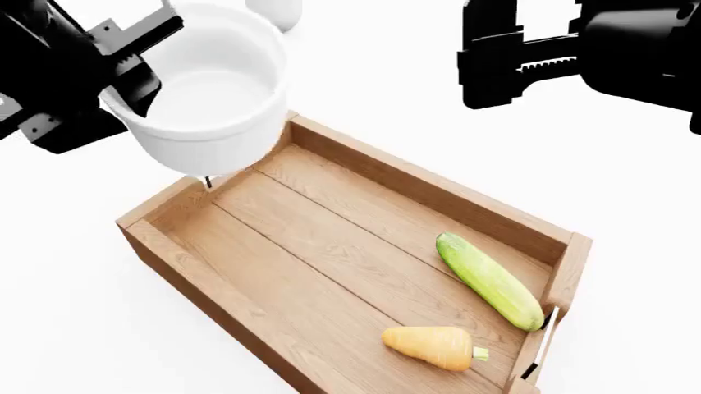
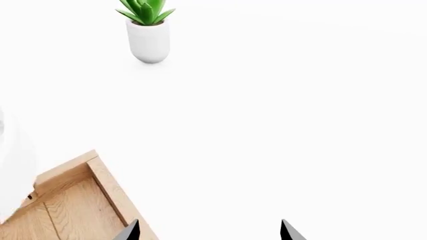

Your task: Place the two vegetables and bowl onto the tray for setting up a vegetable dip station.

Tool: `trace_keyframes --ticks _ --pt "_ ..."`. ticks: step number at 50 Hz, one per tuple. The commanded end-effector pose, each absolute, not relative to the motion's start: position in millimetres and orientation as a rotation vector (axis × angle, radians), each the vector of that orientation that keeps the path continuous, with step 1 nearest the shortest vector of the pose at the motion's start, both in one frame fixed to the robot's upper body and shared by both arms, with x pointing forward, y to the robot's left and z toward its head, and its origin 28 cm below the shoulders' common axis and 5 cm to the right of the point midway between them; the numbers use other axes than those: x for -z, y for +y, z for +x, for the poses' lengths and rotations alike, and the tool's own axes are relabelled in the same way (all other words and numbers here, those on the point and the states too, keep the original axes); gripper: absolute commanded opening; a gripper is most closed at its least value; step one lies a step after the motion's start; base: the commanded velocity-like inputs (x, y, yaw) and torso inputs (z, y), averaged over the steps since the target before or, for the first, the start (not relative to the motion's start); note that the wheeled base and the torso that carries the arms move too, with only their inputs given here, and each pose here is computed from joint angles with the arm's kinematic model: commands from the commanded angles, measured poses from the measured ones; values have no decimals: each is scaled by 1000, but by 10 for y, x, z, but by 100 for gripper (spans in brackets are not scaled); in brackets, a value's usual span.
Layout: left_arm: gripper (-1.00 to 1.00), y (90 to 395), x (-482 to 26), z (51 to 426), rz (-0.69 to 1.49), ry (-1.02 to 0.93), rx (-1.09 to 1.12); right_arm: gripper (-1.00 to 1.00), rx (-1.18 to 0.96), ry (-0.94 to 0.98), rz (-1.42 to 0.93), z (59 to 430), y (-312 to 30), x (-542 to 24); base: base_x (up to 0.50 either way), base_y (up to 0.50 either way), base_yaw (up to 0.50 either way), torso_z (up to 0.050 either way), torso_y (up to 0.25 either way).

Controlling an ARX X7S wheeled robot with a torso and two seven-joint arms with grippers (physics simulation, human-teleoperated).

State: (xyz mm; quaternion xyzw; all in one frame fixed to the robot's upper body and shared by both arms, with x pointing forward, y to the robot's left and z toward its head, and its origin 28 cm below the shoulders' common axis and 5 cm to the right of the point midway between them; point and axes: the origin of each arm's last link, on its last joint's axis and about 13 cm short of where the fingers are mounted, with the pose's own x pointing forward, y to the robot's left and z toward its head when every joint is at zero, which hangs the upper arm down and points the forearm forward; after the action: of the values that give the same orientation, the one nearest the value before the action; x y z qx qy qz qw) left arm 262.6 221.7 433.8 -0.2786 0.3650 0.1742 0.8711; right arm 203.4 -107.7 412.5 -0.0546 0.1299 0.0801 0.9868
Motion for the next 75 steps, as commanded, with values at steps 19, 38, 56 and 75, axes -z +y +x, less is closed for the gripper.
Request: trace_keyframes --ticks 19,38,56,75 --pt "-100 1851 -4205 2256 -433 778 -220 100 -164 266 -108 2053 -1075 -4114 0 0 0 1 1" --pt "-100 1724 -3976 2294 -358 823 -230 100 -161 259 -108 2039 -1080 -4131 0 0 0 0 1" --pt "-100 1554 -4038 2173 -350 840 -141 100 -159 264 -108 2040 -1081 -4124 0 0 0 1 1" --pt "-100 1519 -3974 2178 -334 850 -153 100 -162 264 -110 2051 -1083 -4119 0 0 0 1 1"
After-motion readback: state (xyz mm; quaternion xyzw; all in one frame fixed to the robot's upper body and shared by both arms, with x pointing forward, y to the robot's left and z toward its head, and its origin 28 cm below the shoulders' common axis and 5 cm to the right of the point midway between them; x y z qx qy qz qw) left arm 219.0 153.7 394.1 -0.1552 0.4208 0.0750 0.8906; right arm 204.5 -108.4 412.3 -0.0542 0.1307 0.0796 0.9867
